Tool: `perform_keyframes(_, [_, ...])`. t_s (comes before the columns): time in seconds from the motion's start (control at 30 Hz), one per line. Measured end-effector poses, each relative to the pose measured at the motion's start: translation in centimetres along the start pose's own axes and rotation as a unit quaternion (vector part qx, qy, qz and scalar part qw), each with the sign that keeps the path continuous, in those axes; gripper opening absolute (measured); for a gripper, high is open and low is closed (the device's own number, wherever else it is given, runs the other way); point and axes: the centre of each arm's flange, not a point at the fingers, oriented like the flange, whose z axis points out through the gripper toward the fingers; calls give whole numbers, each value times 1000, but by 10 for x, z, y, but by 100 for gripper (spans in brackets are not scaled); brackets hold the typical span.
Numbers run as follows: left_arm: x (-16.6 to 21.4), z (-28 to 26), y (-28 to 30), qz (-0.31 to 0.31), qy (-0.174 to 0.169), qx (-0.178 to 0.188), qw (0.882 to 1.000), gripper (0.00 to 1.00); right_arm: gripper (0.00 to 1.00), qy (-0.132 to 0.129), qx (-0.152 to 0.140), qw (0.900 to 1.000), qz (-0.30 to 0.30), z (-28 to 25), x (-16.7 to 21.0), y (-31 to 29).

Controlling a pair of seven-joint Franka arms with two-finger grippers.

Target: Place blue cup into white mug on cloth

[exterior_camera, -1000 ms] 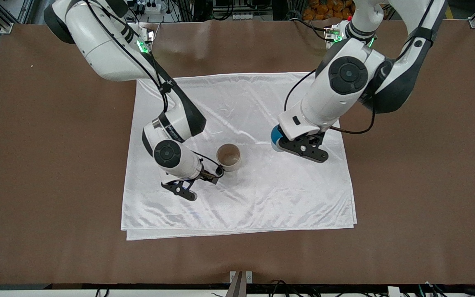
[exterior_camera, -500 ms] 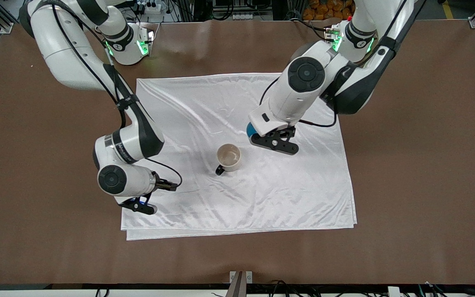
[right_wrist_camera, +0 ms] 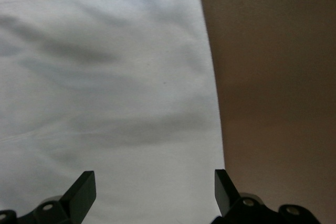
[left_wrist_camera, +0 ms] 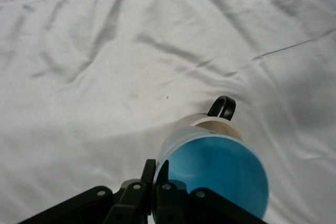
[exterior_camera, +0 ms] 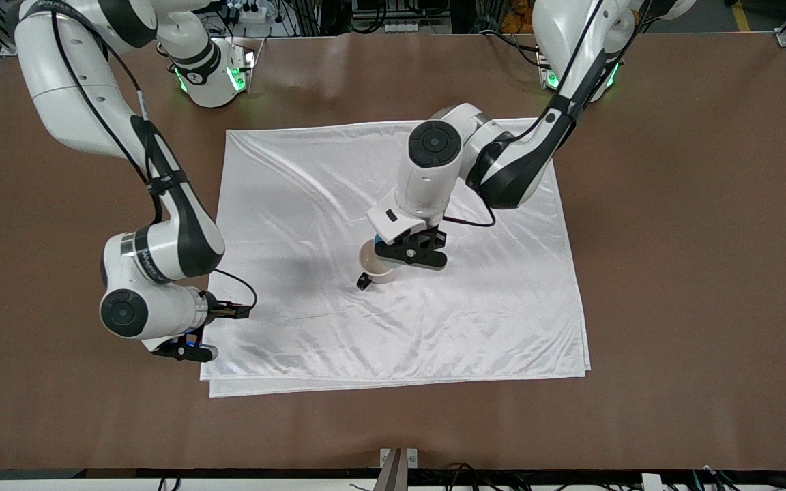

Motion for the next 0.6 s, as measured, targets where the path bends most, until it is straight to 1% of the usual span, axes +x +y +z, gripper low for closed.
perform_keyframes(0.17, [3, 13, 5, -1, 10, -4, 1000, 4, 100, -10, 0, 1000, 0, 4, 2, 21])
perform_keyframes(0.3, [5, 19, 7, -3, 15, -9, 1000, 4, 100, -11, -4, 1000, -3, -4, -9, 21])
perform_keyframes(0.47, [1, 27, 13, -6, 15, -11, 1000, 4, 100, -6, -13, 1000, -5, -33, -38, 27])
perform_keyframes(0.6, [-3, 32, 18, -4, 12, -11, 1000, 4, 100, 2, -23, 1000, -7, -65, -70, 32])
